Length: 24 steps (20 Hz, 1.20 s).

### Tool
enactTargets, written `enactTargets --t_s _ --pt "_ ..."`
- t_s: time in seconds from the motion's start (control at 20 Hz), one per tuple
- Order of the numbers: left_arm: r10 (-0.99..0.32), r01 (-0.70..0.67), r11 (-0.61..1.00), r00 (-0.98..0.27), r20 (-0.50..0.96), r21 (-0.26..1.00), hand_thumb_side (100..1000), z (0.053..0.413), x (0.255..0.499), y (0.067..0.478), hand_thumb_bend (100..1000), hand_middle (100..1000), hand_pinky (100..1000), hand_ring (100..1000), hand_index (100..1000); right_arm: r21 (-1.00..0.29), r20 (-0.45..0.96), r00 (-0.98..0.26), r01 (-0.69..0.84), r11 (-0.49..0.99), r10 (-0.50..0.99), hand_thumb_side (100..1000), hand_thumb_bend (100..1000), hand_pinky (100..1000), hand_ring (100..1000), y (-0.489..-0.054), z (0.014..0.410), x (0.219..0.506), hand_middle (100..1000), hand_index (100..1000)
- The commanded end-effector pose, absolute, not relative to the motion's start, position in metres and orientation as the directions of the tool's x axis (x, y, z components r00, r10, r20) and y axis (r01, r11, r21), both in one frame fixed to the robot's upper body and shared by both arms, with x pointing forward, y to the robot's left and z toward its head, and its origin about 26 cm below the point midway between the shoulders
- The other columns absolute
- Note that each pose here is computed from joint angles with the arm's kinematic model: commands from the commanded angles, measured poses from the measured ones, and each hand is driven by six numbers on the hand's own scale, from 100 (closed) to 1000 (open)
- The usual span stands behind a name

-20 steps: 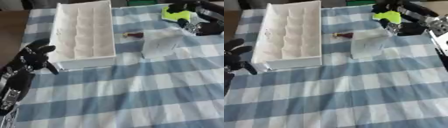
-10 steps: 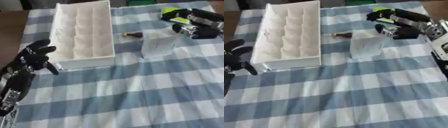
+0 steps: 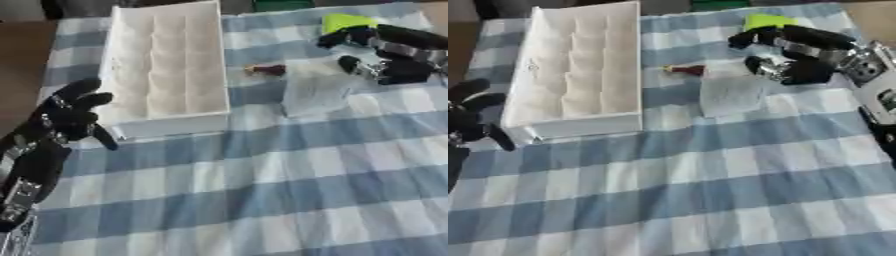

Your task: Pick up objects on the table and place them in the box.

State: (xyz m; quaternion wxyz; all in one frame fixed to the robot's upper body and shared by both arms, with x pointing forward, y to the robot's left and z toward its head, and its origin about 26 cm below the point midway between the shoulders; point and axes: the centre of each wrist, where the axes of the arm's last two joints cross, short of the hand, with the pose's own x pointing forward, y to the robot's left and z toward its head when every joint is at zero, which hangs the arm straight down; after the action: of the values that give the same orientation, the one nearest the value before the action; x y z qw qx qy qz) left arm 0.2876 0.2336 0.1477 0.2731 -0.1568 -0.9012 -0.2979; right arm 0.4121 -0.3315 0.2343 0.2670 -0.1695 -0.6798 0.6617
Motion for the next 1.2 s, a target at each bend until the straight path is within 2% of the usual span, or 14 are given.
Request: enactTargets --t_s 0.05,0.3,0.85,0.9,1.05,1.1,1.2 --pt "0.129 0.442 0.770 -0.814 0.566 0.460 769 0.154 0.286 0.233 196 932 532 917 789 -0.930 -0.095 -0.944 -0.029 -0.367 0.315 1000 100 975 913 -0.329 0.249 0.406 908 1000" --pt "0.128 0.443 0.768 -0.814 0.566 0.462 768 0.154 0.286 0.233 196 932 533 917 789 -0.914 -0.134 -0.952 0.012 -0.405 0.275 1000 100 1000 924 -0.318 0.253 0.398 917 1000" --pt "0.133 0.447 0.765 -0.814 0.565 0.463 767 0.154 0.286 0.233 197 933 532 917 789 -0.885 -0.187 -0.952 0.056 -0.462 0.242 1000 100 980 911 -0.305 0.255 0.391 918 1000" --pt "0.133 0.447 0.765 -0.814 0.566 0.464 768 0.154 0.286 0.233 197 933 532 918 789 -0.881 -0.195 -0.951 0.064 -0.468 0.238 954 153 921 886 -0.303 0.256 0.390 918 1000" --pt "0.134 0.449 0.763 -0.813 0.566 0.464 768 0.154 0.286 0.233 197 933 532 918 789 -0.868 -0.222 -0.949 0.087 -0.488 0.225 910 166 878 863 -0.297 0.258 0.388 917 1000" --pt "0.134 0.449 0.763 -0.814 0.566 0.465 768 0.155 0.286 0.233 197 933 532 918 789 -0.866 -0.230 -0.947 0.095 -0.492 0.223 787 198 796 804 -0.296 0.260 0.388 906 1000" --pt "0.135 0.449 0.763 -0.814 0.565 0.465 768 0.155 0.286 0.232 197 933 532 918 789 -0.863 -0.246 -0.944 0.109 -0.494 0.222 756 201 777 791 -0.294 0.261 0.387 902 1000"
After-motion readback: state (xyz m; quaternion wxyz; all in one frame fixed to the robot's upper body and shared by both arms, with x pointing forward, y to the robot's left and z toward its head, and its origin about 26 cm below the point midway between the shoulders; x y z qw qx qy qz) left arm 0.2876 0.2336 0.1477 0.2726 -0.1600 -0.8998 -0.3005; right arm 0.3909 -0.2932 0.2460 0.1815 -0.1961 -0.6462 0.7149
